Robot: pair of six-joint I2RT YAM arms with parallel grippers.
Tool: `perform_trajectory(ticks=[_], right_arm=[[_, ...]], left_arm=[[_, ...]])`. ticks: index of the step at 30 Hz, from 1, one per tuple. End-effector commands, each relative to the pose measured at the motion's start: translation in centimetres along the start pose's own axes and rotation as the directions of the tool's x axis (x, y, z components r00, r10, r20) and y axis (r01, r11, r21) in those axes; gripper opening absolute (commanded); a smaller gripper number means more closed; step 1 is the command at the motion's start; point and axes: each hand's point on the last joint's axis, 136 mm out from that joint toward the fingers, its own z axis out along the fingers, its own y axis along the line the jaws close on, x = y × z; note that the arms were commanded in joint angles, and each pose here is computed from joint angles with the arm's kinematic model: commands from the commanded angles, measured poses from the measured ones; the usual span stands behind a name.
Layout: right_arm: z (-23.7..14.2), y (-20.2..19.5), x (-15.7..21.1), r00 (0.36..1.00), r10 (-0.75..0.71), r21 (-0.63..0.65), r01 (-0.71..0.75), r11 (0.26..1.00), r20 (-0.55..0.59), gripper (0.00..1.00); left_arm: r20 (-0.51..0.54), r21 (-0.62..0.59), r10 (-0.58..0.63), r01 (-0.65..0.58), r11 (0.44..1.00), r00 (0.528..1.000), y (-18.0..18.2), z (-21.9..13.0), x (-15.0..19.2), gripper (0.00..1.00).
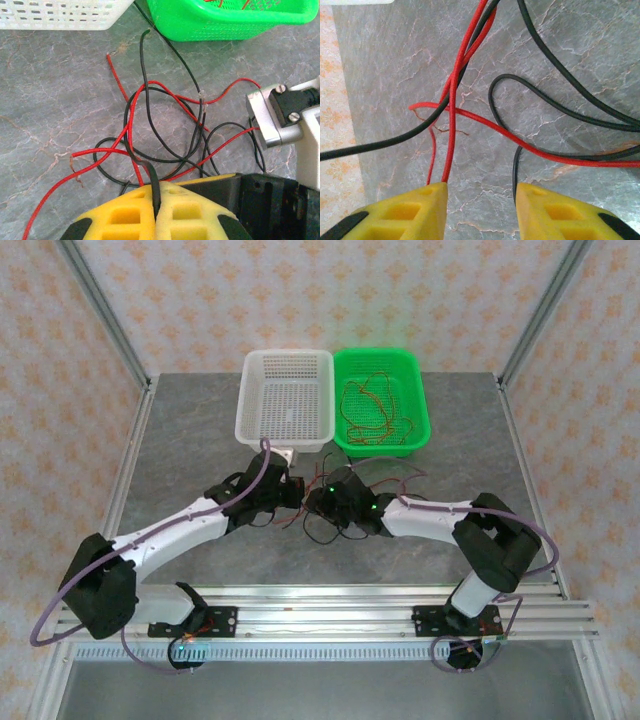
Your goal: Untangle the cables
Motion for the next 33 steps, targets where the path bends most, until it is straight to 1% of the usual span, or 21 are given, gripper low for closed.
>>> perform_trajectory(ticks=[1, 10, 18, 22, 23, 25, 27, 29, 30, 33], right_arm=[[-0.5, 2.2, -0.1, 1.0, -0.02, -0.062, 0.02, 0.998, 0.009, 0.4], [-2.0, 3.0, -0.5, 0.999, -0.024, -0.078, 0.027, 0.997, 0.038, 0.41], [0.5, 1.7, 0.4, 1.0, -0.012, -0.056, 0.012, 0.998, -0.008, 0.41], [1.5, 1.8, 0.3, 1.0, -0.024, -0.045, 0.024, 0.999, -0.013, 0.4], [1.7, 1.7, 0.3, 1.0, -0.029, -0.037, 0.028, 0.999, -0.011, 0.38], [1.8, 1.6, 0.1, 1.0, -0.03, -0.03, 0.03, 0.999, -0.003, 0.3], [1.7, 1.2, -0.1, 1.0, -0.027, -0.017, 0.027, 0.999, 0.012, 0.15], [1.4, 0.6, -0.3, 0.999, -0.028, 0.004, 0.028, 1.0, 0.029, 0.03], [1.2, 0.4, -0.4, 0.999, -0.03, 0.014, 0.029, 0.999, 0.04, 0.0], [0.6, -0.6, -0.8, 0.997, -0.041, 0.051, 0.038, 0.998, 0.07, 0.0]], left_arm=[[0.003, 0.009, 0.016, -0.016, 1.0, 1.0, -0.6, -0.3, -0.9, 0.0], [-0.003, 0.006, 0.014, -0.014, 1.0, 1.0, -0.6, 0.1, -0.9, 0.0], [0.042, 0.036, 0.017, -0.019, 0.999, 0.999, -1.8, -1.5, -2.6, 0.0], [0.055, 0.042, 0.018, -0.021, 0.999, 0.998, -2.0, -2.1, -3.0, 0.0], [0.056, 0.044, 0.018, -0.021, 0.999, 0.998, -2.0, -2.2, -3.0, 0.0], [0.062, 0.047, 0.017, -0.02, 0.999, 0.998, -2.1, -2.5, -3.2, 0.0], [0.073, 0.048, 0.017, -0.021, 0.999, 0.997, -2.2, -3.0, -3.5, 0.0], [0.087, 0.046, 0.02, -0.024, 0.999, 0.996, -2.3, -3.6, -3.9, 0.0], [0.096, 0.045, 0.024, -0.029, 0.999, 0.995, -2.4, -4.0, -4.2, 0.0], [0.122, 0.034, 0.039, -0.044, 0.998, 0.992, -2.7, -5.1, -5.3, 0.0]])
